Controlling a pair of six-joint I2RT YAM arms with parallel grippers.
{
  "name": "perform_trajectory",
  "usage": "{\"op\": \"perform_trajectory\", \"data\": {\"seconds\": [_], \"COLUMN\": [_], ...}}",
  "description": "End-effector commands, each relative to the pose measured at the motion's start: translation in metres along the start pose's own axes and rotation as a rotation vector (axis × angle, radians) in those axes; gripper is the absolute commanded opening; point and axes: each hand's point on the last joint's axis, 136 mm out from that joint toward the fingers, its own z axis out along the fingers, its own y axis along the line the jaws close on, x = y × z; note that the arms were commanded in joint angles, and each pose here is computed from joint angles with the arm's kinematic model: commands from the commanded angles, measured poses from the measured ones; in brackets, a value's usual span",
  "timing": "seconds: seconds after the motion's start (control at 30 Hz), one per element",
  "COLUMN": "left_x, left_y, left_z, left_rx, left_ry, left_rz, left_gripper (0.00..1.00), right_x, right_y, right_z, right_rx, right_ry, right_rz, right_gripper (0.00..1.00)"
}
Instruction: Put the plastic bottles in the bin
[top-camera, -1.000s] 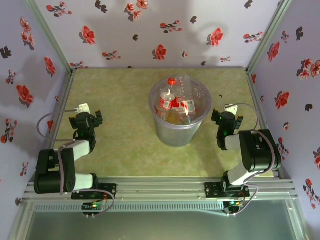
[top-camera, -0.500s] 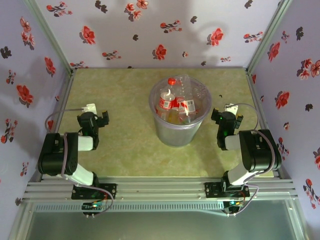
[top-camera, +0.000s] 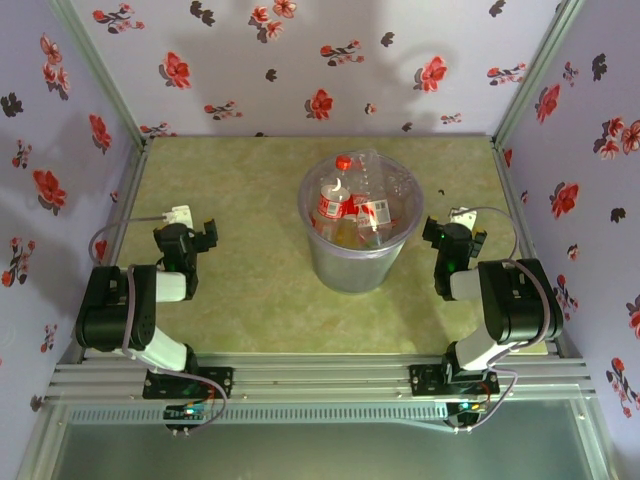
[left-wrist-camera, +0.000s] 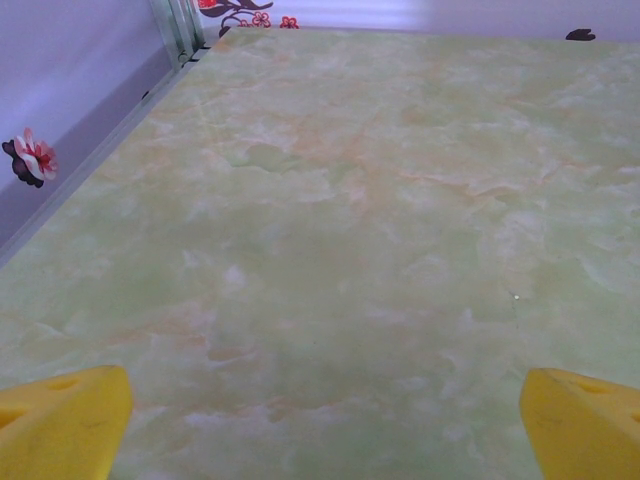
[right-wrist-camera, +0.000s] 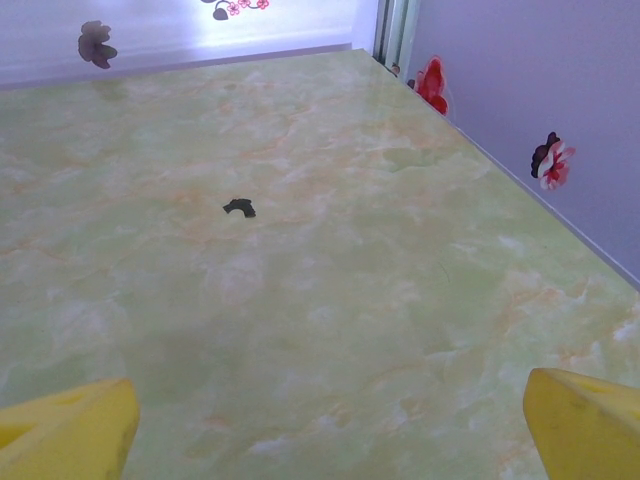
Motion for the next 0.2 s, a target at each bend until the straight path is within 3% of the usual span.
{"op": "perform_trajectory", "data": {"seconds": [0.0,0.17], "left_x": [-0.0098,-0.0107], "left_y": [-0.0039,-0.0038], "left_z": [0.0014,0.0013], "left_rx": [0.013,0.012], "left_ry": [-0.038,-0.041], "left_rz": [0.019,0.018], "left_gripper": [1.00,1.00], "right_x": [-0.0051,-0.0059], "right_y": [-0.0006,-0.0017], "right_z": [0.0037,0.0027], "right_rx": [-0.004,-0.007], "right_ry": [-0.006,-0.013], "right_rz": [0.031,0.037], "right_gripper": [0.99,0.99]}}
